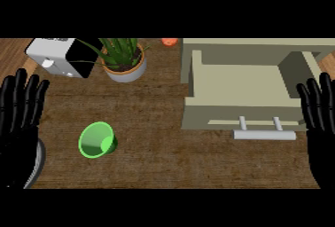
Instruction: Pick up the cup, place it into the drawer and close the drawer
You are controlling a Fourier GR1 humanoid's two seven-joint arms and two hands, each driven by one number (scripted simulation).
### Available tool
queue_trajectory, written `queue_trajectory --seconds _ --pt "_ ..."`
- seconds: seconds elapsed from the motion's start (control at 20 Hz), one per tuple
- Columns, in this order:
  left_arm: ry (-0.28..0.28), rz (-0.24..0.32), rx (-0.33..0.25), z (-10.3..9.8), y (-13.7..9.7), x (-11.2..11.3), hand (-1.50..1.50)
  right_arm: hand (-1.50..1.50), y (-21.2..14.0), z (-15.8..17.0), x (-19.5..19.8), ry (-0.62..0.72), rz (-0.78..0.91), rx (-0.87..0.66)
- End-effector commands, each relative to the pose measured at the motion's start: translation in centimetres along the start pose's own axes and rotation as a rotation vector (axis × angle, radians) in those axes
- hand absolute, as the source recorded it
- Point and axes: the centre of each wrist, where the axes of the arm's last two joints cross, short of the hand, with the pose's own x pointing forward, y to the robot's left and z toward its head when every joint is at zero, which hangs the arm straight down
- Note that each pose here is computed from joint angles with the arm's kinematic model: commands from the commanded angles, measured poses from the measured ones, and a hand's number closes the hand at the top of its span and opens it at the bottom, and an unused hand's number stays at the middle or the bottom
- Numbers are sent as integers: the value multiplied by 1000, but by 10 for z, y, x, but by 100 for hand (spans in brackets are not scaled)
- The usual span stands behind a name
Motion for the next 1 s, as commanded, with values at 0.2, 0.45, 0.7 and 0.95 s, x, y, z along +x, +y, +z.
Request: queue_trajectory --seconds 0.2,0.45,0.7,0.95 --pt "-46 114 -133 3 10 -1 -150 -150 6 -10 0 9 -13 57" --pt "111 321 -127 17 -14 -4 -150 -150 -1 -15 -4 77 -114 121" --pt "95 329 -98 25 -17 -7 -150 -150 -2 -10 -11 90 -99 129" --pt "124 334 -115 23 -28 -33 -150 -150 28 -16 -13 73 -107 128"
